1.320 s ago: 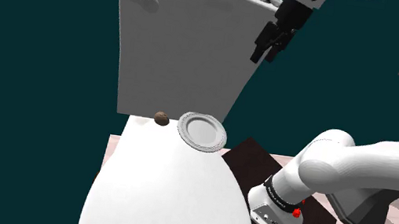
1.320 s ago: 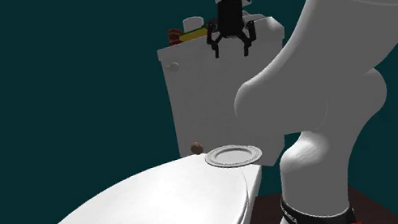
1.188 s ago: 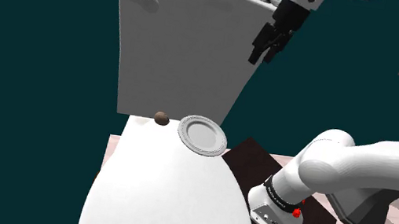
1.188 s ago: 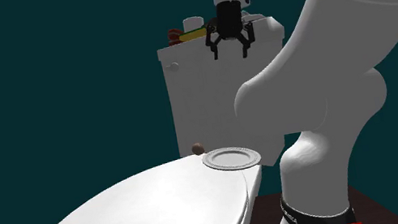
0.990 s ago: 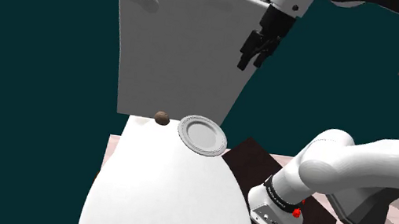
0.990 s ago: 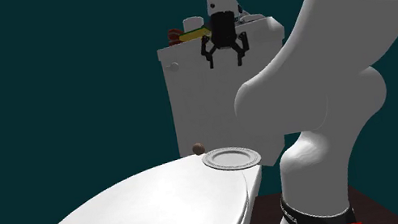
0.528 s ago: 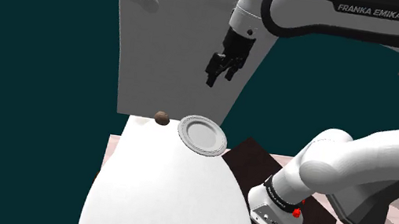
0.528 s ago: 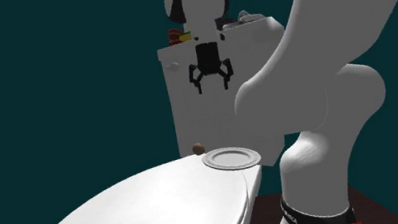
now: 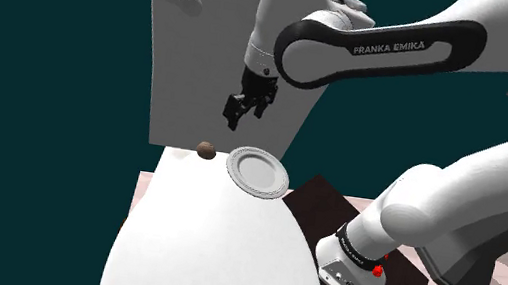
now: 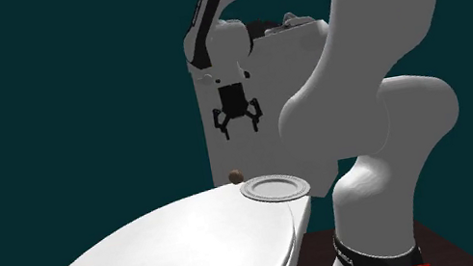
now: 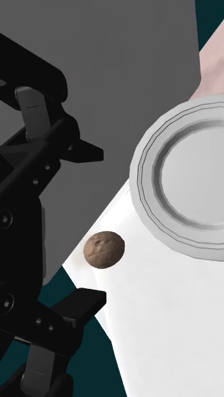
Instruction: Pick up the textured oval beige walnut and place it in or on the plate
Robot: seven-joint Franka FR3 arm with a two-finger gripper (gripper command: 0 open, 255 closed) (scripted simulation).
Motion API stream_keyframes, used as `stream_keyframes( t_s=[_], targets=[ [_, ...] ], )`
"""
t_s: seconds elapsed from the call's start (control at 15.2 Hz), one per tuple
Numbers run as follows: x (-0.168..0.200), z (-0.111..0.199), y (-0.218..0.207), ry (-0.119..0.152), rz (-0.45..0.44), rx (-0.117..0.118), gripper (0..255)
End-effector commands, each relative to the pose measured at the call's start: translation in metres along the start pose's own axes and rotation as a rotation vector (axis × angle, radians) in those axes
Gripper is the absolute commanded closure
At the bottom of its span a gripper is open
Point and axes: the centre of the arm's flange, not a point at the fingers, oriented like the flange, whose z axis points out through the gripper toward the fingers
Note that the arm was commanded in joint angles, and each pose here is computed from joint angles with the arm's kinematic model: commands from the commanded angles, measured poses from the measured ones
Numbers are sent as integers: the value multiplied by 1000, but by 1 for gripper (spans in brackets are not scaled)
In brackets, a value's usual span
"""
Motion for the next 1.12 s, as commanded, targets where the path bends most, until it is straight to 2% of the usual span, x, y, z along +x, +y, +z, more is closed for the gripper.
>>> stream_keyframes(
  t_s=[0.0,0.53,1.06],
  targets=[
    [10,21,-18,1,-9,-19,0],
    [53,107,-76,-3,-41,-101,0],
    [54,149,-74,-3,-42,-103,0]
  ],
)
